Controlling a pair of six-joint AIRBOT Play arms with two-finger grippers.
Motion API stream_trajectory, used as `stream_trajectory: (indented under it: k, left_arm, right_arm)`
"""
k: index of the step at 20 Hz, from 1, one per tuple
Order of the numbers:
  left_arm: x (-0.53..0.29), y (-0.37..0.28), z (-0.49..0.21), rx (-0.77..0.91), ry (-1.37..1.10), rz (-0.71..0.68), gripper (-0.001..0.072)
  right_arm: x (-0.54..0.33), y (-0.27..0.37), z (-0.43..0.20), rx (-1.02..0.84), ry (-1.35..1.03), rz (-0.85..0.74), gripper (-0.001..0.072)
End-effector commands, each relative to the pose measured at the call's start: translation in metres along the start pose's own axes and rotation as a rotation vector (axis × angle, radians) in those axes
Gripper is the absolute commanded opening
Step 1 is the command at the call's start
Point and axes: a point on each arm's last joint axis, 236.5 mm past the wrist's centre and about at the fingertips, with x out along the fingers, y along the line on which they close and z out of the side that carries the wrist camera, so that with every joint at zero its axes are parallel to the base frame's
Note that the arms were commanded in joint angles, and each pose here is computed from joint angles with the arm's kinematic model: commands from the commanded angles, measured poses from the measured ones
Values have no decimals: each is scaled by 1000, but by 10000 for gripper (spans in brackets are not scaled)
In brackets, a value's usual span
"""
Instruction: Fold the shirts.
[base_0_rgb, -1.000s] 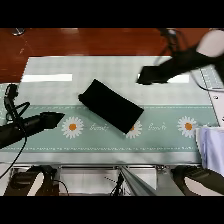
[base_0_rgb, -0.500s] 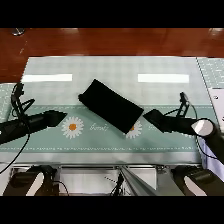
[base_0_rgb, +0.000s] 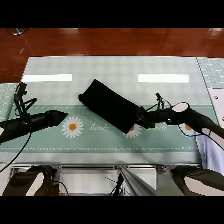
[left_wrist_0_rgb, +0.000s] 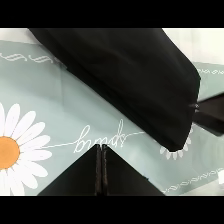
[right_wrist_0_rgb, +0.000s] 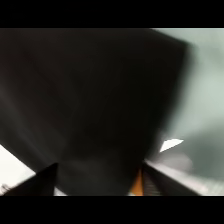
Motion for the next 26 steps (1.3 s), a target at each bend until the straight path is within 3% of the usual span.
stream_trajectory:
  k: [1,2,3,5,10,14,20,26]
  left_arm:
    - [0,0,0,0,2,0,33]
    - [0,0,0,0,2,0,33]
    - [0,0,0,0,2,0,33]
    - [0,0,0,0,2,0,33]
    - [0,0,0,0,2,0,33]
    - [0,0,-1,0,4,0,33]
    - [1,0,-3,1,14,-2,33]
    - [6,7,-14,-11,38,5,33]
  right_arm:
    - [16,25,9,-62,56,58,330]
    - [17,35,11,-129,58,68,112]
    - [17,48,14,-201,58,85,20]
    - [3,75,28,-322,51,78,19]
    - [-91,158,86,-609,-75,-135,19]
    - [-198,210,114,-656,-252,-180,19]
    - [-356,176,129,-443,-501,-267,19]
    - [-468,70,92,-63,-631,-423,19]
